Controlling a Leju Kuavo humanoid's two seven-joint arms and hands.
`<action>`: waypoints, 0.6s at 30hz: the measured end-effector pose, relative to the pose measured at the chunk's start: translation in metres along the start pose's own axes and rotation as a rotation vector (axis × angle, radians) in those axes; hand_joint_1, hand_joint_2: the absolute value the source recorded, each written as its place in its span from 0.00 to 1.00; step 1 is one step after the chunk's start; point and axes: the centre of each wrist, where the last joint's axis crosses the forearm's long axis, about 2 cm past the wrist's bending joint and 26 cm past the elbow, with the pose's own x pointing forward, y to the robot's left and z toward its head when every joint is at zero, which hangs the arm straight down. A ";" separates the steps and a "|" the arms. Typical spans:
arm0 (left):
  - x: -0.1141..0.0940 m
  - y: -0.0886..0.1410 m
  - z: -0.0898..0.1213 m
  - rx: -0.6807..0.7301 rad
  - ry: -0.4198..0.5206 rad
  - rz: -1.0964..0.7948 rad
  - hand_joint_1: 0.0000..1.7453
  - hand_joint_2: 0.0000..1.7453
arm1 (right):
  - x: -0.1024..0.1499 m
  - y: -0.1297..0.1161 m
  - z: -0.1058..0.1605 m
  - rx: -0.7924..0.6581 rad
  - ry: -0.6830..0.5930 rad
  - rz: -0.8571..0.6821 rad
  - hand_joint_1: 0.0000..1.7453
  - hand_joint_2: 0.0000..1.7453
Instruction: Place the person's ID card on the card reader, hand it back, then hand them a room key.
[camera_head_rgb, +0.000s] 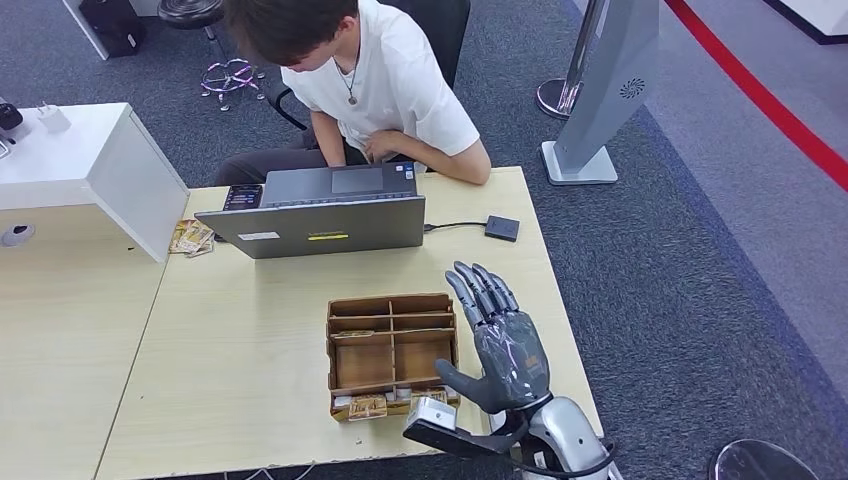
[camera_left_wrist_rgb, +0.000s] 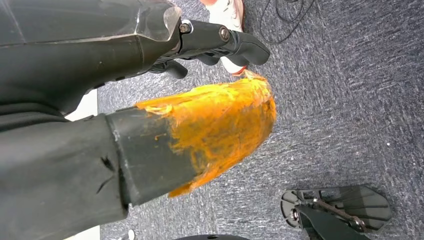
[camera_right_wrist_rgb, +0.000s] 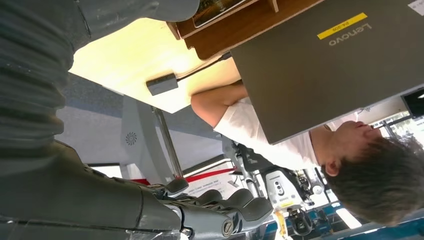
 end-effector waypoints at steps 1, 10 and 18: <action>0.000 0.000 0.000 0.000 0.000 0.000 0.00 0.00 | 0.000 0.001 0.000 0.003 -0.002 0.002 0.00 1.00; 0.000 0.000 0.000 -0.003 0.003 -0.012 0.00 0.00 | -0.005 0.024 -0.001 0.093 0.004 0.140 0.00 1.00; 0.001 0.000 0.000 -0.005 -0.006 -0.010 0.00 0.00 | -0.006 0.032 -0.004 0.122 -0.016 0.174 0.00 1.00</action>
